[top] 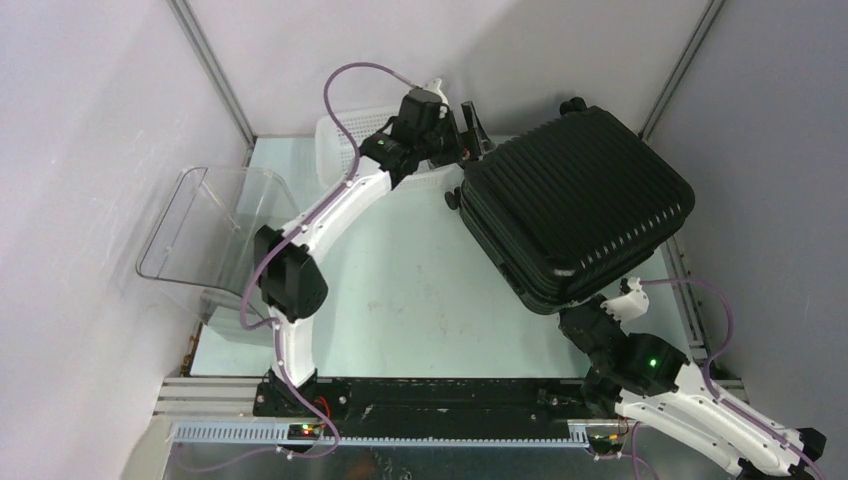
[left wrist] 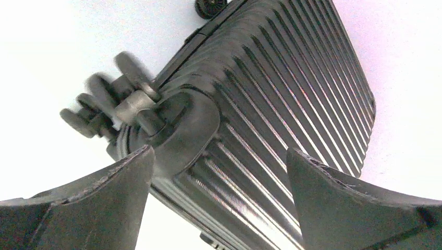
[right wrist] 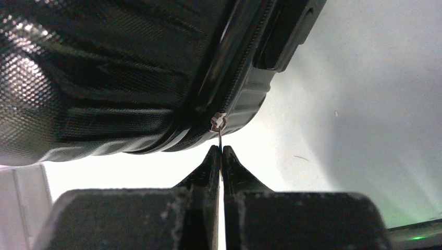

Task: Open, take out, and arrange the luggage
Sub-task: Adjust the luggage at the center of the board.

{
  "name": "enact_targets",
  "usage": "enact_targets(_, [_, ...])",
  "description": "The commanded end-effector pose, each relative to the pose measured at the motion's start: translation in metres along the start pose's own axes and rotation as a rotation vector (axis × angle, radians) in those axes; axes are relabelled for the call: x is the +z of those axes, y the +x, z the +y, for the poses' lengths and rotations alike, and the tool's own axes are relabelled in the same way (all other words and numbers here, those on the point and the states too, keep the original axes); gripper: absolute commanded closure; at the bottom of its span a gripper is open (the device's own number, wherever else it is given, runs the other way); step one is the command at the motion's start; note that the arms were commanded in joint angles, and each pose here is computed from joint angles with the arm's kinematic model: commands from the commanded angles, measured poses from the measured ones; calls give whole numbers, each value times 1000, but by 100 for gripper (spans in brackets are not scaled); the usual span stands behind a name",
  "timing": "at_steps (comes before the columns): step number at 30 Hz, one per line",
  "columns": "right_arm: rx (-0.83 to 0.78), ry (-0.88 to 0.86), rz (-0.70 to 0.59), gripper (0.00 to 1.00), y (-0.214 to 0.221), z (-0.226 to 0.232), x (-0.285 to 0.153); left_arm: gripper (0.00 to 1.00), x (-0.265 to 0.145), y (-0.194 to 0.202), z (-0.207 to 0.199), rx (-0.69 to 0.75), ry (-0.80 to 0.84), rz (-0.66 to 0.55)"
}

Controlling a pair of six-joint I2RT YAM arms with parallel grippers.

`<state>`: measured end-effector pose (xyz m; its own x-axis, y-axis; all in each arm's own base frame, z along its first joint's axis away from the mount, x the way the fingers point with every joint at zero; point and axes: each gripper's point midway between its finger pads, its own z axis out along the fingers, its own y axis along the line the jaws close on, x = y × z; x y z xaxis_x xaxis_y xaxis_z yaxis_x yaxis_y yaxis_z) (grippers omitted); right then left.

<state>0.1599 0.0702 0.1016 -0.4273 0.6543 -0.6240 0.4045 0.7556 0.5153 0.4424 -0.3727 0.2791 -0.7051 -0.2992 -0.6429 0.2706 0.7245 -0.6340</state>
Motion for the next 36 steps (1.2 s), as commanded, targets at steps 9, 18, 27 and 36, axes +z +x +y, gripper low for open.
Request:
enact_targets(9, [-10, -25, 86, 100, 7, -7, -16, 0, -152, -38, 19, 416, -432, -168])
enact_targets(18, [-68, -58, 110, 100, 12, 5, -14, 0, -188, -16, 23, 376, -324, -173])
enact_targets(27, [-192, -183, 141, 100, 20, 37, -15, 0, -161, 58, 10, 259, -23, -7])
enact_targets(36, [-278, -299, 146, 100, 25, 76, -8, 7, -145, 102, -6, 330, 37, 82])
